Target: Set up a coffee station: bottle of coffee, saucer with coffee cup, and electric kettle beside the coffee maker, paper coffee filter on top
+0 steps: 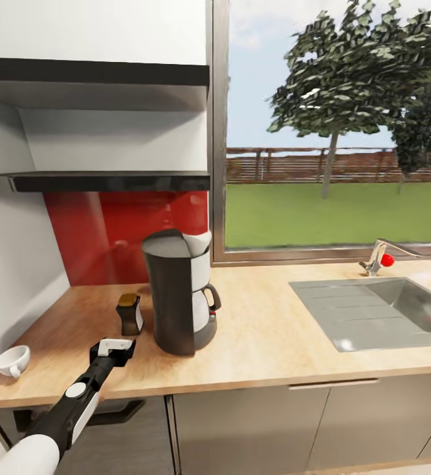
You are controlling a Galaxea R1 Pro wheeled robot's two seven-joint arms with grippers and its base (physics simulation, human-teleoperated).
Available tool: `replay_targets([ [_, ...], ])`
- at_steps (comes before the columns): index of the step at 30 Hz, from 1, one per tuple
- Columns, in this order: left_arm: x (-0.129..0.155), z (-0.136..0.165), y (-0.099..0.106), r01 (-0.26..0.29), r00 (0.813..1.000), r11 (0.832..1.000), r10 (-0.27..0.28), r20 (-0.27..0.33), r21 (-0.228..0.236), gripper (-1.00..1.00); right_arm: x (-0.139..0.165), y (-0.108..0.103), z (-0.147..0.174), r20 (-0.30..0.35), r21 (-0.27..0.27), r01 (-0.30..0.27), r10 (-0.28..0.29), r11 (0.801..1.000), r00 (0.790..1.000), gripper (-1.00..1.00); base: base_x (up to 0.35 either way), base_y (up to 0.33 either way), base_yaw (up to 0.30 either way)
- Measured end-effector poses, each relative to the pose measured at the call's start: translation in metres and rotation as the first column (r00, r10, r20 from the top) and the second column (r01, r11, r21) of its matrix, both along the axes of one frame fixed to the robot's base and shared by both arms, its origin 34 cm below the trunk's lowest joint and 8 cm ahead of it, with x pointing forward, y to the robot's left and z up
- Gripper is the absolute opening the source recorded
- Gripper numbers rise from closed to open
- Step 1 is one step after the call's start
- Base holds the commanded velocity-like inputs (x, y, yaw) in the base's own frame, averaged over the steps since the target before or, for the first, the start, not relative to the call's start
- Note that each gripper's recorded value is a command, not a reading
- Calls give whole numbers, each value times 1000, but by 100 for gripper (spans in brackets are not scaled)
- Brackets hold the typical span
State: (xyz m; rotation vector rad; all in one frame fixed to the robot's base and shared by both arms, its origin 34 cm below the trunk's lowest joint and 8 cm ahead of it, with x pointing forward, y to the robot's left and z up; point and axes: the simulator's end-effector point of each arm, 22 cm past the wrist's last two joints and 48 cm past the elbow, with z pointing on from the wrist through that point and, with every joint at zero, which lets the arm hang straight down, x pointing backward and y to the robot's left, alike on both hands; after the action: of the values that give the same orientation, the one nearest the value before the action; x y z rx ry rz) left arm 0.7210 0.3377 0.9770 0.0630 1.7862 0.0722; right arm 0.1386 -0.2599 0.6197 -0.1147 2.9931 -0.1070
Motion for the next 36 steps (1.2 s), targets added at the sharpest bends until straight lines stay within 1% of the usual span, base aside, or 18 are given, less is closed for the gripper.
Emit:
replay_targets([
  [2, 0, 0, 0, 0, 1000, 1000, 0, 1, 0, 100, 0, 1, 0, 1, 1, 0, 0, 1000, 1000, 100, -335, 0, 0],
  [6, -8, -9, 0, -4, 1000, 1000, 3, -11, -7, 100, 1, 2, 0, 2, 2, 0, 0, 1000, 1000, 100, -335, 0, 0],
  [8, -11, -10, -2, -1, 1000, 1000, 1, 0, -7, 100, 2, 2, 0, 3, 3, 1, -1, 1000, 1000, 100, -268, 0, 0],
  [12, -26, -13, -5, 9, 999, 1000, -9, 49, -1, 100, 4, 4, 0, 10, 6, 3, -3, 1000, 1000, 100, -87, 0, 0],
  [13, -34, -18, -6, 12, 998, 1000, -12, 63, 2, 100, 4, 4, 1, 12, 6, 3, -3, 1000, 1000, 100, -10, 0, 0],
  [14, -59, -27, -9, 23, 992, 1000, -24, 123, 13, 100, 6, 4, 1, 15, 7, 4, -4, 1000, 1000, 100, -8, 0, 0],
  [15, -70, -36, -9, 24, 993, 1000, -25, 117, 14, 100, 6, 4, 1, 15, 7, 4, -5, 1000, 1000, 100, -5, 0, 0],
  [19, -107, -55, -10, 27, 990, 999, -30, 141, 22, 100, 6, 5, 1, 17, 7, 5, -5, 1000, 1000, 100, -2, 0, 0],
  [23, -144, -74, -7, 11, 988, 1000, -13, 151, 10, 100, 7, 5, 1, 19, 8, 5, -5, 1000, 1000, 100, 0, 0, 0],
  [25, -170, -91, -5, 4, 992, 1000, -5, 125, 4, 100, 14, 6, 2, 35, 10, 5, -5, 1000, 999, 100, 0, 0, 0],
  [27, -197, -111, -4, 1, 996, 1000, -1, 84, 2, 100, 24, 8, 3, 56, 15, 5, -6, 1000, 998, 100, 0, 0, 0],
  [31, -249, -148, -2, -2, 1000, 1000, 2, -13, 1, 100, 38, 11, 5, 85, 20, 6, -8, 1000, 996, 100, 0, 0, 0],
  [33, -269, -165, -3, -1, 998, 1000, 1, -63, 1, 100, 43, 12, 6, 95, 23, 6, -8, 1000, 995, 100, 0, 0, 0],
  [34, -285, -180, -3, 0, 994, 1000, 0, -108, 0, 100, 44, 15, 6, 98, 26, 6, -9, 1000, 995, 100, 0, 0, 0],
  [35, -292, -186, -3, 0, 992, 1000, 0, -127, -1, 100, 45, 16, 6, 98, 28, 7, -9, 1000, 995, 100, 0, 0, 0],
  [36, -317, -209, -5, 4, 979, 1000, -4, -204, -2, 100, 45, 18, 6, 99, 31, 7, -10, 1000, 995, 100, 0, 0, 0],
])
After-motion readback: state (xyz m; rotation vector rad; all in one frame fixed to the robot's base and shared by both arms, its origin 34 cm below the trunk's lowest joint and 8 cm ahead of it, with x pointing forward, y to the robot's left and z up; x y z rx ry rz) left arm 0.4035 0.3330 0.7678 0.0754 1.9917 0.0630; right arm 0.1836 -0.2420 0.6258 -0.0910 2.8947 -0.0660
